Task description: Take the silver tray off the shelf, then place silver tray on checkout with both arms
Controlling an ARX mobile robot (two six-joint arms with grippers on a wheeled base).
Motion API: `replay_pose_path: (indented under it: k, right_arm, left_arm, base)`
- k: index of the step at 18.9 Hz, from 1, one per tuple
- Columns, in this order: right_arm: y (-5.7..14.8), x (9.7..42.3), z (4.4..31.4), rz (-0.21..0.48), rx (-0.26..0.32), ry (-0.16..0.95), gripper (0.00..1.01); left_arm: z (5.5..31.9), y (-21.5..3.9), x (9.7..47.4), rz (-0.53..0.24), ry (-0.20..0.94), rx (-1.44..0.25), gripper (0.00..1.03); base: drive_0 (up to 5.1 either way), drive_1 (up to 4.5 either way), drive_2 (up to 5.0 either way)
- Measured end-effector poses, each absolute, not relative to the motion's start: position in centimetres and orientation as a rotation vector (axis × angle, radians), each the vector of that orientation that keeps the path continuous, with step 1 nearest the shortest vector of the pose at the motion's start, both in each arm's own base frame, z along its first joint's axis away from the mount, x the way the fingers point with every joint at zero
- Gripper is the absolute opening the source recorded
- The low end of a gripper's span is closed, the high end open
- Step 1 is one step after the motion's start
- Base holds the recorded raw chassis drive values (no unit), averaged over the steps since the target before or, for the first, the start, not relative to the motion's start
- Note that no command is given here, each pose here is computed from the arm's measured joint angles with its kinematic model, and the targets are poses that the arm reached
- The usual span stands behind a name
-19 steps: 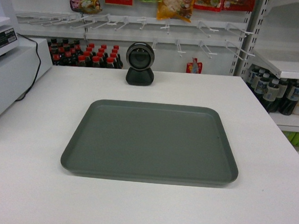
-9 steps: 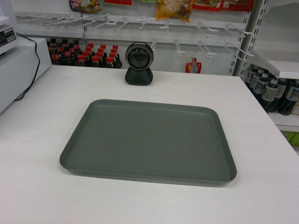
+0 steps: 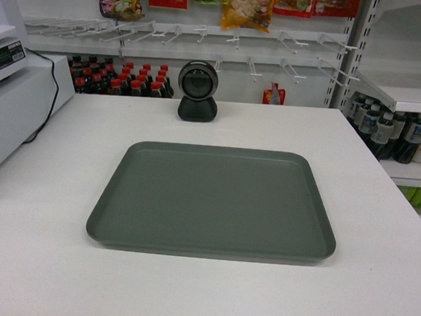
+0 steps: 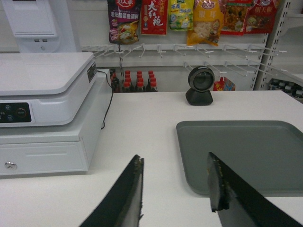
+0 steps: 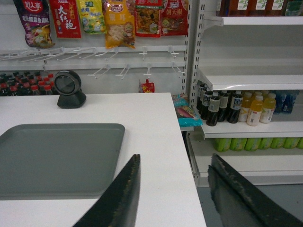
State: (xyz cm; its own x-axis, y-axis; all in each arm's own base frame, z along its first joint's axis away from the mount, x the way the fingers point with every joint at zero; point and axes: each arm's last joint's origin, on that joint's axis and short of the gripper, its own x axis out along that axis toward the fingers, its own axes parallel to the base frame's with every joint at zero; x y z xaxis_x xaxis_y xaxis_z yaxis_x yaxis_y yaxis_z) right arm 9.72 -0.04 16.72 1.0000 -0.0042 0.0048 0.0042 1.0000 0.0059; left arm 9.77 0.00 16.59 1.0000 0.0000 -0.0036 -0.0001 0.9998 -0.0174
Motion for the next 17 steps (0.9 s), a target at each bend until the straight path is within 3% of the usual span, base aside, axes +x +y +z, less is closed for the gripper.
replay_pose_path:
  k: [3, 5, 6, 17]
  right_arm:
    - [-0.04, 9.72, 16.72, -0.004, 0.006, -0.005, 0.72]
    - [-0.04, 9.72, 16.72, -0.004, 0.006, -0.005, 0.98]
    - [-0.04, 9.72, 16.72, -0.004, 0.006, -0.005, 0.98]
    - [-0.04, 9.72, 16.72, -0.004, 0.006, -0.005, 0.98]
  left_arm:
    - [16.59, 0.0, 9.77, 0.0, 0.004, -0.017, 0.69]
    - [16.59, 0.0, 9.77, 0.0, 0.004, -0.017, 0.95]
    - [16.59, 0.0, 9.77, 0.0, 0.004, -0.017, 0.99]
    - [16.59, 0.0, 9.77, 0.0, 0.004, -0.017, 0.98]
  base:
    - [0.0, 0.0, 0.0]
    - [0.0, 0.0, 0.0]
    - [0.0, 0.0, 0.0]
    - [0.0, 0.0, 0.0]
